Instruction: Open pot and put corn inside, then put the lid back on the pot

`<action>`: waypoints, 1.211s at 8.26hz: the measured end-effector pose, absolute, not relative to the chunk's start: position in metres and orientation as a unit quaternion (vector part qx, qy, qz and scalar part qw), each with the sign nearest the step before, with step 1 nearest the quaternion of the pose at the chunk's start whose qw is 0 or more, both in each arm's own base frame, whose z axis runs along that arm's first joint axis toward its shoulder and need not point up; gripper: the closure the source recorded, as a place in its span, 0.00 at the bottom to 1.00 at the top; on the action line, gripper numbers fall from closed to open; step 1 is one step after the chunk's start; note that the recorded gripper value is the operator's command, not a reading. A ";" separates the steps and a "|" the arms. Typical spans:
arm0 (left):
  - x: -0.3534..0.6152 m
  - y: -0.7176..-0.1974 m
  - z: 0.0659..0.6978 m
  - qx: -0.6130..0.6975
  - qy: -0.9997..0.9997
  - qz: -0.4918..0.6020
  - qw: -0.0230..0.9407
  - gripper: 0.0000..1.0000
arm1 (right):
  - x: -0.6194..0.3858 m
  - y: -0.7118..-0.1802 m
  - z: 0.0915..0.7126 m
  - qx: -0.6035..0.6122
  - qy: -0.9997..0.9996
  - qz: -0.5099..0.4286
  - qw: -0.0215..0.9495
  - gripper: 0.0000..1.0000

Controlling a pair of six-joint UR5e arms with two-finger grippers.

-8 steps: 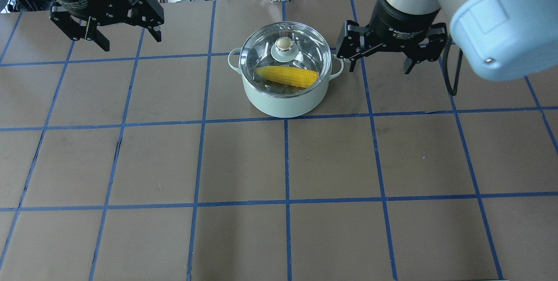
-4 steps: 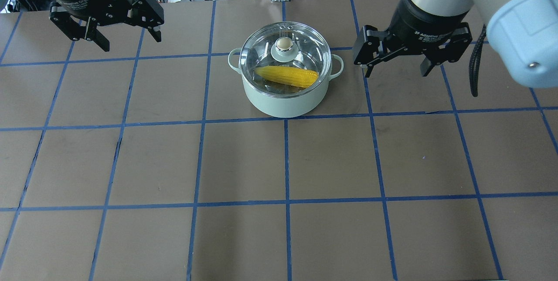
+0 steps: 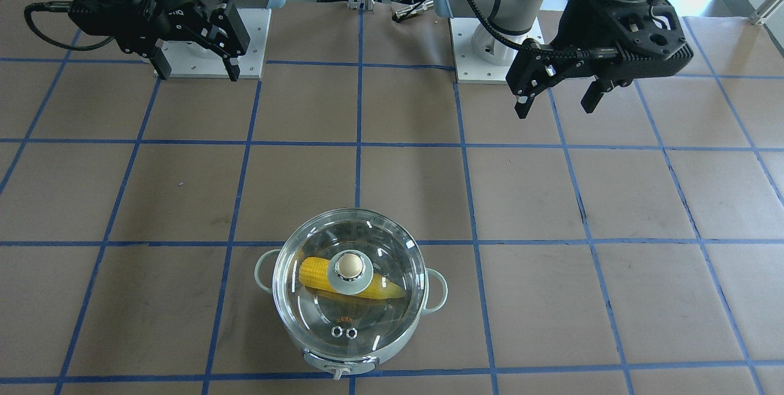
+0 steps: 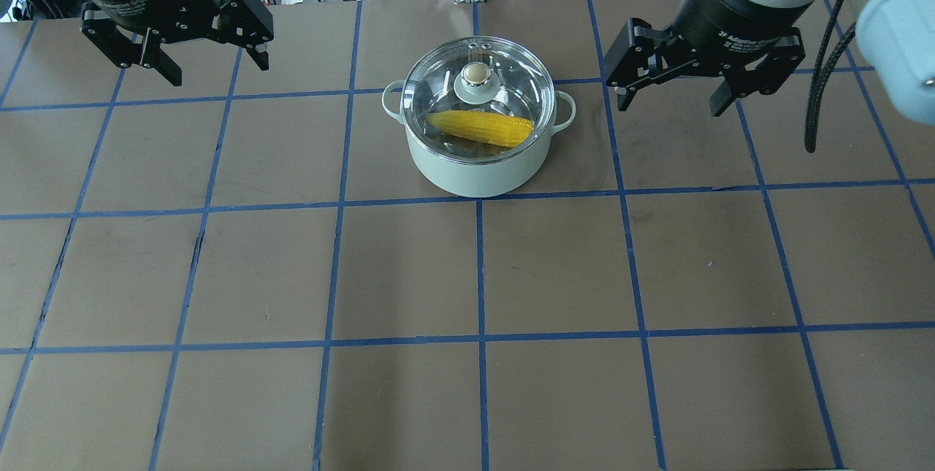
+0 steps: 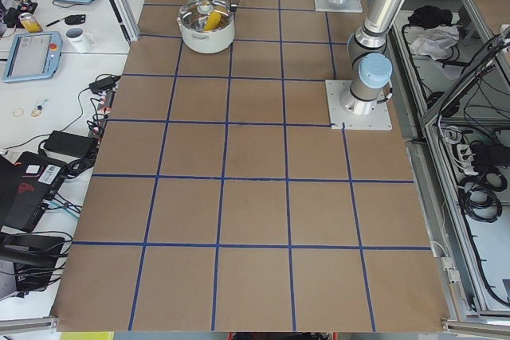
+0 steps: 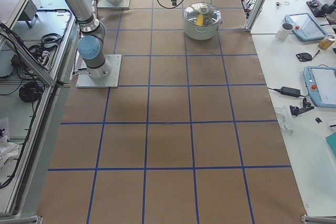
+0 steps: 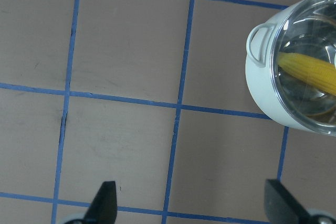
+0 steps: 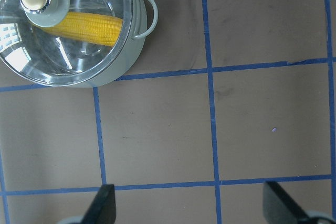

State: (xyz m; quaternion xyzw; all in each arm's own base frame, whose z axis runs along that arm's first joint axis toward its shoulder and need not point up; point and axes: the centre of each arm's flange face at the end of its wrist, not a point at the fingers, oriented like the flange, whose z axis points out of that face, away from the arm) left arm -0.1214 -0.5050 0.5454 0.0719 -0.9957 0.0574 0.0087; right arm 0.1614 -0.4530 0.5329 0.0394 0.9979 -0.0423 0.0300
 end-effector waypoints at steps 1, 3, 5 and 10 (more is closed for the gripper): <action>-0.121 -0.505 0.545 0.072 -0.996 0.057 0.009 0.00 | 0.160 -0.453 0.533 0.039 0.998 -0.043 0.025 0.00; -0.121 -0.505 0.545 0.072 -0.996 0.057 0.009 0.00 | 0.158 -0.454 0.533 0.039 0.998 -0.044 0.021 0.00; -0.121 -0.505 0.545 0.072 -0.996 0.057 0.009 0.00 | 0.158 -0.453 0.533 0.039 0.998 -0.043 0.020 0.00; -0.121 -0.505 0.545 0.072 -0.996 0.057 0.009 0.00 | 0.158 -0.453 0.533 0.034 0.998 -0.042 0.021 0.00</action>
